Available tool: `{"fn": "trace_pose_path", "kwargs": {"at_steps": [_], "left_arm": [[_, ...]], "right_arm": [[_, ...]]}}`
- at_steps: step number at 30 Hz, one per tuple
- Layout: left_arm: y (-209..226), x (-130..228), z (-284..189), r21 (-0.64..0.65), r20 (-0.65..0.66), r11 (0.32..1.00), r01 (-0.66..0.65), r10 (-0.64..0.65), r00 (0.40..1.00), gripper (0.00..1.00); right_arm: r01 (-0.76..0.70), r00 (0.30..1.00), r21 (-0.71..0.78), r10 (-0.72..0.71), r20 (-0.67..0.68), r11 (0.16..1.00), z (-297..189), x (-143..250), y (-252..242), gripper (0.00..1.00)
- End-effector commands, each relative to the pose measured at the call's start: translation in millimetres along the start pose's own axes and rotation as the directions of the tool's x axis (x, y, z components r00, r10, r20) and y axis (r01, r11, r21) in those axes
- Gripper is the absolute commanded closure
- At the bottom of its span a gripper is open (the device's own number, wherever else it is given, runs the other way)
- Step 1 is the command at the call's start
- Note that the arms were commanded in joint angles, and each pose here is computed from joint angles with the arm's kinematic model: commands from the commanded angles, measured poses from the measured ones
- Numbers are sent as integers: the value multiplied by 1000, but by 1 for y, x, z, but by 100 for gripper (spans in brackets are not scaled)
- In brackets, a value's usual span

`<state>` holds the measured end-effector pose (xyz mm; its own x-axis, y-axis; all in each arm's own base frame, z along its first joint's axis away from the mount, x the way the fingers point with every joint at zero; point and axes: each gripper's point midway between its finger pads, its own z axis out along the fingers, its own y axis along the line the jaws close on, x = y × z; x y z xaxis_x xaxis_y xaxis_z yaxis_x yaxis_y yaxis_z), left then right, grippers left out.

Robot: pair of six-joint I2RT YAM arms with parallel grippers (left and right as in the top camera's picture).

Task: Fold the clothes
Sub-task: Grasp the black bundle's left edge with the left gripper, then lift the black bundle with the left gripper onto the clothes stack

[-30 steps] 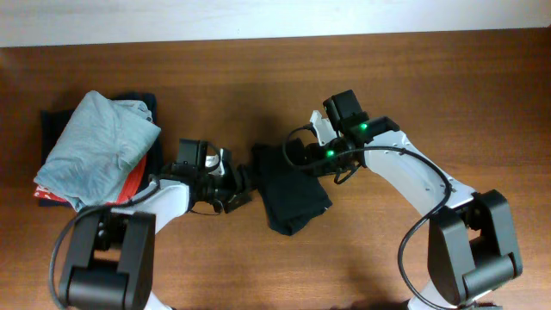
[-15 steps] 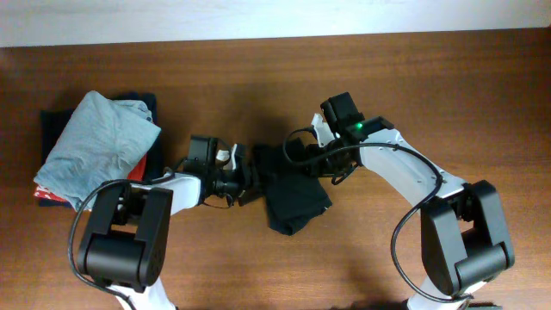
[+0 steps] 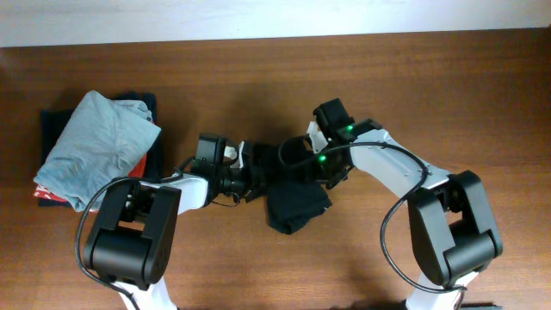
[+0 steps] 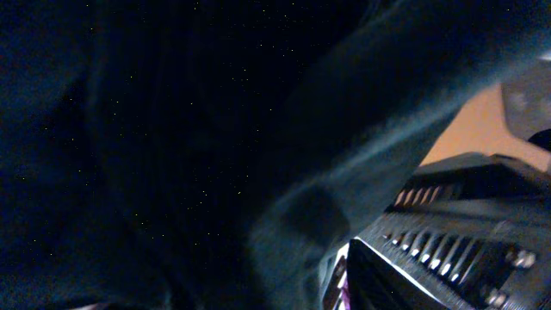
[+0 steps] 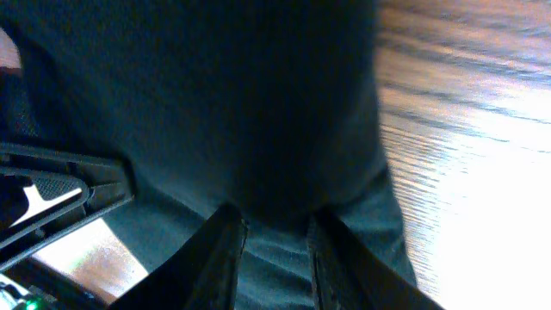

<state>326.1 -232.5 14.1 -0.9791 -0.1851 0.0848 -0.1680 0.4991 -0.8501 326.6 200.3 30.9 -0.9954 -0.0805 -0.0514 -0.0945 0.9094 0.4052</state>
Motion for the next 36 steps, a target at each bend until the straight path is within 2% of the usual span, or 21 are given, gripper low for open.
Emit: {"fn": "trace_pose_path", "kwargs": {"at_steps": [1, 6, 11, 15, 20, 22, 24, 27, 32, 33, 36], "left_arm": [[20, -1, 9, -54, 28, 999, 0, 2, 1000, 47], [19, -1, 10, -51, 28, 999, -9, 11, 1000, 47], [12, -6, 11, -30, 46, 999, -43, 45, 998, 64], [-6, -3, 16, 34, 28, 990, -136, 135, 990, 64], [-15, 10, 26, 54, -8, 984, -168, 169, 986, 63], [-16, 10, 26, 58, -8, 982, -178, 178, 984, 71], [-16, 11, 26, 58, -9, 983, -176, 177, 984, 87], [-17, 11, 26, 60, -10, 982, -177, 178, 984, 100], [-29, 10, 20, 130, -12, 961, -244, 247, 969, 100], [-36, 8, 15, 175, -7, 946, -275, 280, 960, 100], [-44, 5, 5, 223, 2, 925, -309, 316, 949, 100]], "right_arm": [[1, 1000, -9, -1, -30, 1000, 9, 7, 9, 71], [-15, 999, -4, 15, -30, 1000, 9, 8, 8, 71], [-18, 999, -1, 18, -37, 1000, 9, 9, 7, 71], [-19, 999, 0, 19, -41, 1000, 9, 10, 7, 71], [-22, 999, 3, 22, -47, 1000, 9, 12, 7, 71], [-21, 999, 3, 22, -47, 1000, 9, 12, 7, 71], [-22, 999, 3, 22, -47, 1000, 9, 12, 7, 71], [-24, 998, 5, 24, -52, 1000, 9, 13, 6, 71], [-64, 997, 102, 68, -44, 993, -4, 14, -20, 71], [-86, 996, 158, 89, -18, 984, -20, 12, -36, 71], [-90, 996, 176, 86, 33, 980, -48, 5, -48, 71]]}}
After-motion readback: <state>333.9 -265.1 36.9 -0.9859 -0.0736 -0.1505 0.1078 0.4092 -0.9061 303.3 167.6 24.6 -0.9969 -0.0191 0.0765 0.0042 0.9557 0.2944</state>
